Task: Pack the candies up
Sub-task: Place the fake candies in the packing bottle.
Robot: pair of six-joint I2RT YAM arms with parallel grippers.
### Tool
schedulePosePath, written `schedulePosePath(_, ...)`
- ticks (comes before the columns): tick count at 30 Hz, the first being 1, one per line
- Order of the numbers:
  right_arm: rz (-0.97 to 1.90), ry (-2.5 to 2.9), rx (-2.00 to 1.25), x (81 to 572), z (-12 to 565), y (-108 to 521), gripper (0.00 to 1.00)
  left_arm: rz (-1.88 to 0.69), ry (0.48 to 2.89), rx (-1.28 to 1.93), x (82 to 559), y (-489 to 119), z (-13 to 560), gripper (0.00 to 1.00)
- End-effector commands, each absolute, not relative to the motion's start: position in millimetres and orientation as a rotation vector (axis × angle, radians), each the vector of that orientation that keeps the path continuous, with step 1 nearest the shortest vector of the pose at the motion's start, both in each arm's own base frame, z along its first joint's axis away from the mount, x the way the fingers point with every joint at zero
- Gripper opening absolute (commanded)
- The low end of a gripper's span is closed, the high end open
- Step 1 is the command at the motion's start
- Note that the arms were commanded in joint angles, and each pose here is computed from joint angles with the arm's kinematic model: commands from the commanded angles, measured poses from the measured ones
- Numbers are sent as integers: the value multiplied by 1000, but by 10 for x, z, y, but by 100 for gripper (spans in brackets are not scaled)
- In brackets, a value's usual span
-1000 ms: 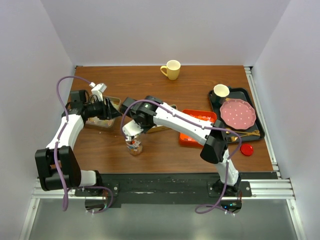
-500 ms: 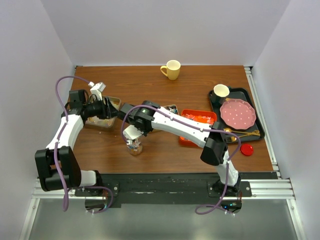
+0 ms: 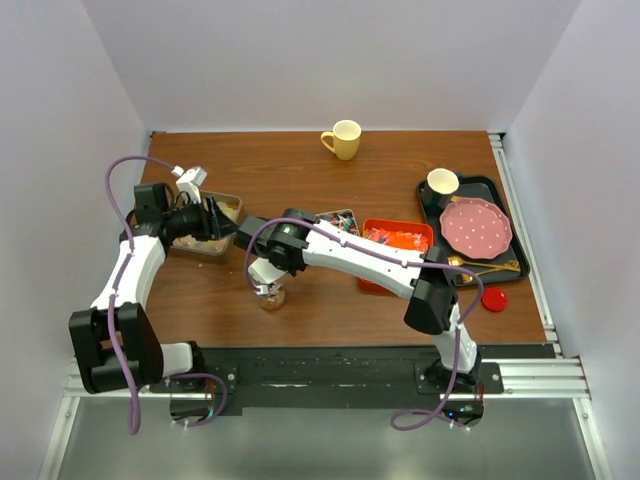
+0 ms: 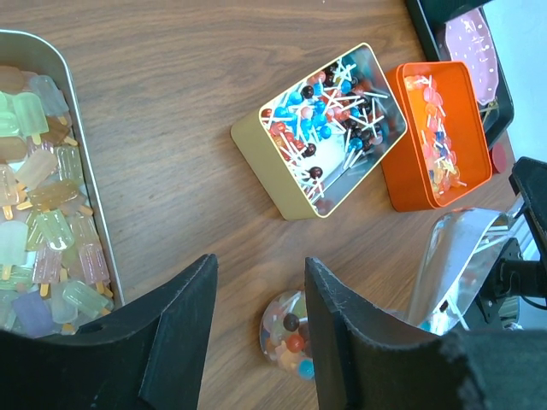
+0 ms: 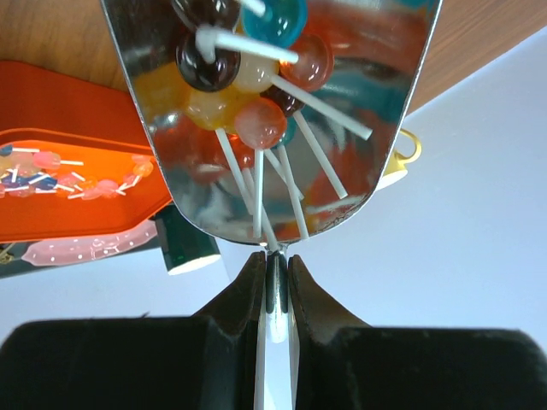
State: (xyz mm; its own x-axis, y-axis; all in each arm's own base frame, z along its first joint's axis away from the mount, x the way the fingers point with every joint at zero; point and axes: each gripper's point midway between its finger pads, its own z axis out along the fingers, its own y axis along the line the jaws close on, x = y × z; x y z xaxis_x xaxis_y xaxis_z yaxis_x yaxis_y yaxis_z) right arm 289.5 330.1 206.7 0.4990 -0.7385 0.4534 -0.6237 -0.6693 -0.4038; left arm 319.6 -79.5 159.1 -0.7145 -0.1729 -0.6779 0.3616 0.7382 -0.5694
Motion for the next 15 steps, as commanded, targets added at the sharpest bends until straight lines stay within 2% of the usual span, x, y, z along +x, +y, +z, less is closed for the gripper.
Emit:
schedulePosePath(1, -1081, 1119, -2680, 2770, 2396, 2849, 0, -905, 2113, 161, 3222, -776, 1774, 50)
schedulePosePath(15, -1152, 1106, -2668, 2718, 2487, 2837, 0, -898, 2079, 169, 3195, -774, 1875, 51)
